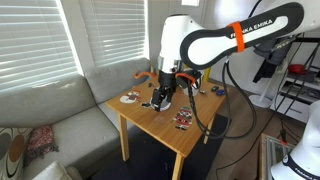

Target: Turn the silver cup over, put the plastic cup on top of the silver cup and then put the silver spoon inside the plastic cup

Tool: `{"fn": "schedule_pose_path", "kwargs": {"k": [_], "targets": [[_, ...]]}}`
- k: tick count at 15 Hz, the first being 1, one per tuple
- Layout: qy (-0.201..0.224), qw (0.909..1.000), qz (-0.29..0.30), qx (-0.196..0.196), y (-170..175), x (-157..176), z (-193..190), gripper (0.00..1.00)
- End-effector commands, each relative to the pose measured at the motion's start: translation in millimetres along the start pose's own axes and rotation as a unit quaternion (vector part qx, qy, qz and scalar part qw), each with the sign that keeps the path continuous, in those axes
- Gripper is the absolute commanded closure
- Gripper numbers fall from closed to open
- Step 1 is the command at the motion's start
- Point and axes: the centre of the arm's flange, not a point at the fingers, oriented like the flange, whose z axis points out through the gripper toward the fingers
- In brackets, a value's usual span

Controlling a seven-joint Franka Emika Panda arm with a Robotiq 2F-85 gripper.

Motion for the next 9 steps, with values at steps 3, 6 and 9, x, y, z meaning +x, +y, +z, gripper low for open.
{"fn": "schedule_pose_path", "kwargs": {"k": [3,6,9], "targets": [[0.020,0.9888,0.144,-0.034,47.1,17.3,-36.7,0.00],[0.034,0.9767,0.205,-0.054,72.4,24.9,-38.7,0.00],[0.035,0.9740,0.219,-0.046,88.9,31.2,-29.0,0.00]]}}
